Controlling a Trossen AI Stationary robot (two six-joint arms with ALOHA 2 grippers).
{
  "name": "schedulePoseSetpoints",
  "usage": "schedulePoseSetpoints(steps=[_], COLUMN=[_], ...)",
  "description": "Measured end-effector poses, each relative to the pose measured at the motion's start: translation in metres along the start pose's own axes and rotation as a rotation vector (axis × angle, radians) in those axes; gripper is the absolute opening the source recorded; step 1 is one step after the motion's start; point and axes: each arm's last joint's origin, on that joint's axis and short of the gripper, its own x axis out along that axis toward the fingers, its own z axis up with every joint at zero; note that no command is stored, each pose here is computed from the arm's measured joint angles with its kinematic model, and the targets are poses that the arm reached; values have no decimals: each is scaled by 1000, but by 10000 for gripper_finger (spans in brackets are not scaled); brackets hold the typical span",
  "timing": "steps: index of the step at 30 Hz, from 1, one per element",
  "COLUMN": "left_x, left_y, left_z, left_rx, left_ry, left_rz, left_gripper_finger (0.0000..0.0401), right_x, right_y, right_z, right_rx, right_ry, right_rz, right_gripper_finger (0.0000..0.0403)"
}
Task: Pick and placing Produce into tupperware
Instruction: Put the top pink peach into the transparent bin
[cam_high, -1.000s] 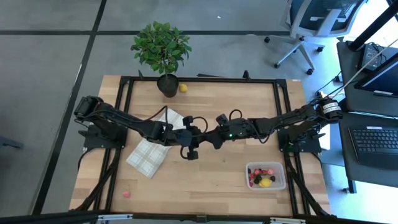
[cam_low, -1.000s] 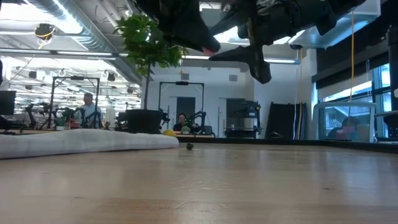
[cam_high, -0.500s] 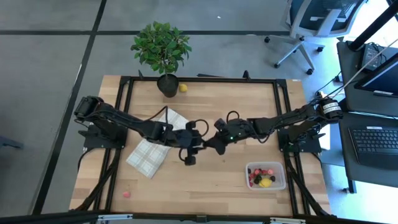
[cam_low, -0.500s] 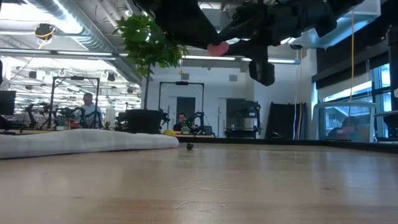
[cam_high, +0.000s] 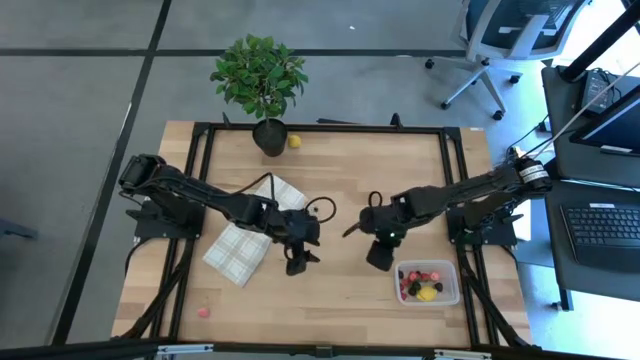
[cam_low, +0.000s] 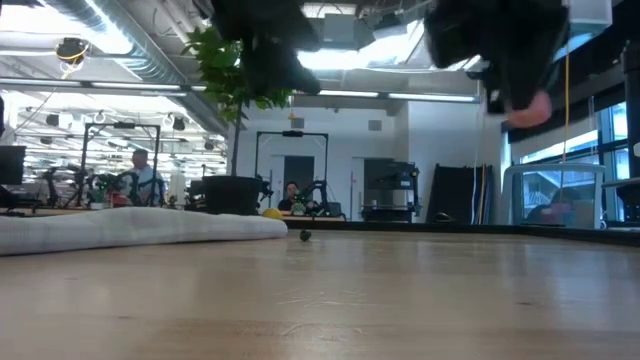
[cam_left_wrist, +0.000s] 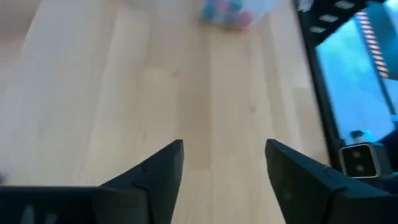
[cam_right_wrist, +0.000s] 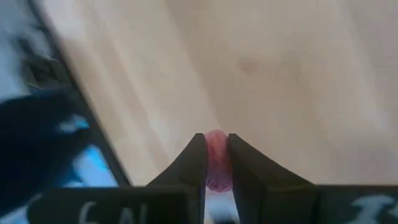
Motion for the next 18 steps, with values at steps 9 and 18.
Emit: schedulePoseSetpoints(steps=[9,18], left_x=[0,0], left_y=[4,3], left_z=[-4,-4], left_rx=[-88,-86], left_ry=[12,13], left_rz=[90,89], left_gripper_finger=[241,237], right_x=[-43,-9], right_y=[53,57], right_z=[-57,-115], right_rx=[54,154], right_ry=[81,113], right_rz=[-297,-408], right_gripper_finger=[52,52])
